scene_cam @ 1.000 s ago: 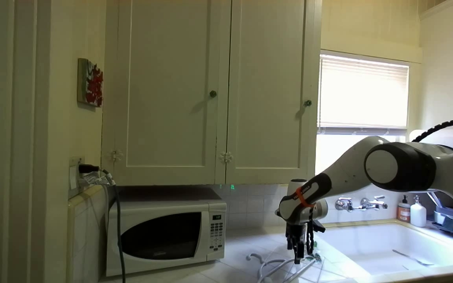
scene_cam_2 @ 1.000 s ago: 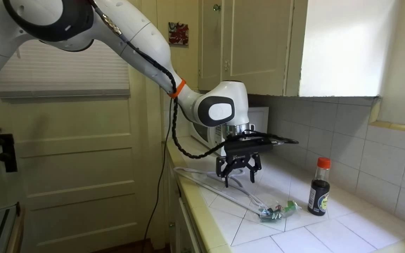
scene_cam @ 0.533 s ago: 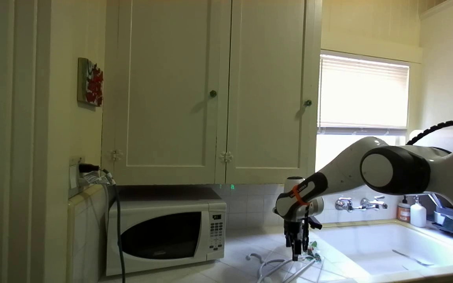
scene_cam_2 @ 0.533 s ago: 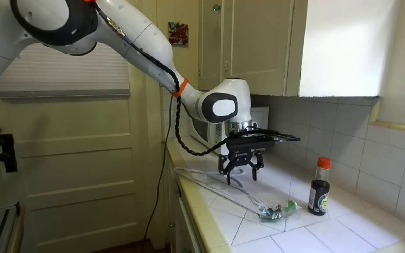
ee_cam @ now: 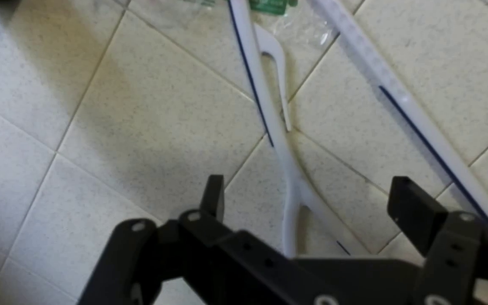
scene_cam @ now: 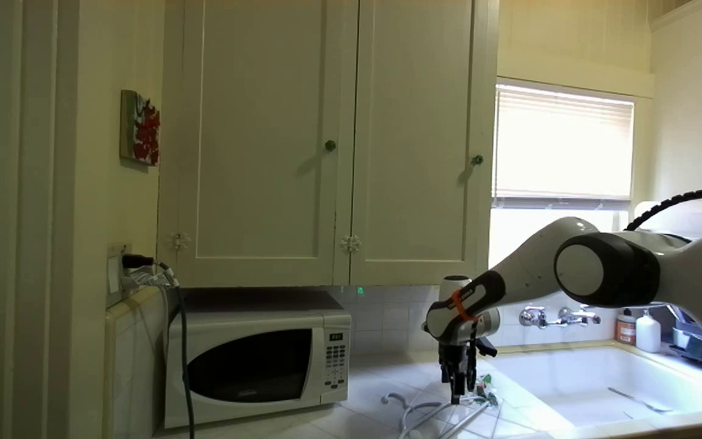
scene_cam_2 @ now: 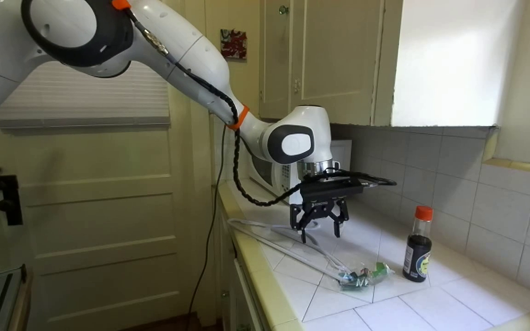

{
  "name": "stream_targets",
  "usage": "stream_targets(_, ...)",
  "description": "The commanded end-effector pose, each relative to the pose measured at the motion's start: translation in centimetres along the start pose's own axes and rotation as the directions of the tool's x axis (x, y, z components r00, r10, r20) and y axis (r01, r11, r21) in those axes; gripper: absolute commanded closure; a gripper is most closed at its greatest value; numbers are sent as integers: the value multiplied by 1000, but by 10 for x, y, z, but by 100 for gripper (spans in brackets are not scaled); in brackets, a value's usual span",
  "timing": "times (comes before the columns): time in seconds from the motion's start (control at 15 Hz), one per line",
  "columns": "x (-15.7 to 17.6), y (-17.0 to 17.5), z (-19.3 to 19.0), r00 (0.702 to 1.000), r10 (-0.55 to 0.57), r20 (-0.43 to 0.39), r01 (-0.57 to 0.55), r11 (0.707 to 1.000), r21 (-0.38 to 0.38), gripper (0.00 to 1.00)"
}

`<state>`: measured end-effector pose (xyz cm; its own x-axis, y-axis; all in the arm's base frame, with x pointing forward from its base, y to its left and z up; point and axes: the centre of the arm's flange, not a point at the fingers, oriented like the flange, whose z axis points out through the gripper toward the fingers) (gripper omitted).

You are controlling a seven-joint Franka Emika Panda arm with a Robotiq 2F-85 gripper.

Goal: Hang the coat hanger on the cabinet's left door

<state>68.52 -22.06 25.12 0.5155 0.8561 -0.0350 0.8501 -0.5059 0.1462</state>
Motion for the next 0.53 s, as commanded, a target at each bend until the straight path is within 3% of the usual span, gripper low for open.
stream_targets(0.0, 2, 16, 17, 1000, 2, -7, -1, 1000, 13, 15)
stream_targets(0.07, 3, 17, 19, 1000, 4, -5, -4, 1000, 16, 12)
stream_targets(0.13, 4, 18, 22, 1000, 5, -3, -5, 1000, 21, 20)
stream_targets(0.27, 5, 19, 25, 1000, 3, -1, -3, 1000, 22, 21)
stream_targets(0.47, 5, 21, 32, 1000, 4, 1, -4, 999, 32, 36)
